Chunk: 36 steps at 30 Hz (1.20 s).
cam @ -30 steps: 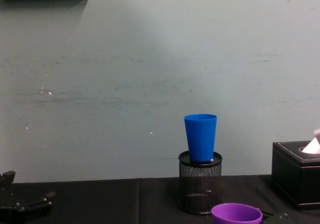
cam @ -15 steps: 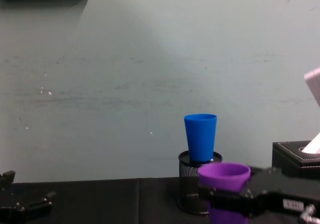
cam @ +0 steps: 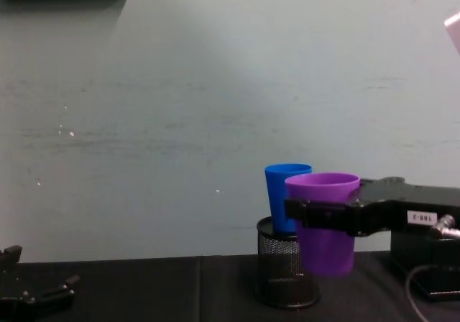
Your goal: Pick up one cup with a gripper and tap it against the other cup.
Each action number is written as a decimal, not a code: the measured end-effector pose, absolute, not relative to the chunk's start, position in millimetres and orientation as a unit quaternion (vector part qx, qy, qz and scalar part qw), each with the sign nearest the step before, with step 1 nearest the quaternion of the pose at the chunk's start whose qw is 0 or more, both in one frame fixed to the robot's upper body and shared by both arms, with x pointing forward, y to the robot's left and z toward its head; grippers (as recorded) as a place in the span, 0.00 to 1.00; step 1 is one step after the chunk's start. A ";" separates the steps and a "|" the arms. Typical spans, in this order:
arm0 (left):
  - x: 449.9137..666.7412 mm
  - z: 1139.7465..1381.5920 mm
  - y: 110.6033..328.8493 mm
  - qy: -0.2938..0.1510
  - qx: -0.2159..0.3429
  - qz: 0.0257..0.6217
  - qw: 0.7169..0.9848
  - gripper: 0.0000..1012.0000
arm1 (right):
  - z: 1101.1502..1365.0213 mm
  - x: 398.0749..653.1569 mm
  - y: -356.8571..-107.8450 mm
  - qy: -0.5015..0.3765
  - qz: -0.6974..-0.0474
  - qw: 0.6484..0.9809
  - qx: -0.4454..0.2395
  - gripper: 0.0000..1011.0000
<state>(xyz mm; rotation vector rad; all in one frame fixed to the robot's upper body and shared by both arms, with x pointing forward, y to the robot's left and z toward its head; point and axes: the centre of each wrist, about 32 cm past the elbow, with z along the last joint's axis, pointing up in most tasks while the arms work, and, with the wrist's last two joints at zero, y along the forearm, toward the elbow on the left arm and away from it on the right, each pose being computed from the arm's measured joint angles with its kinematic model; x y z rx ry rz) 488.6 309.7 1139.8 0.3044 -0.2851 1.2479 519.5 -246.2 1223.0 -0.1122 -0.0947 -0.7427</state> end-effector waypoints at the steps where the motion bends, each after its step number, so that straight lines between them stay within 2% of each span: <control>1: 488.6 1139.8 309.7 -0.133 0.141 0.580 0.791 0.99 | 1225.2 520.0 -246.6 -0.047 -0.364 0.929 -0.054 0.73; 36: 488.6 1139.8 309.7 -0.132 0.141 0.580 0.791 0.99 | 1225.7 520.1 -246.4 -0.047 -0.365 0.928 -0.054 0.73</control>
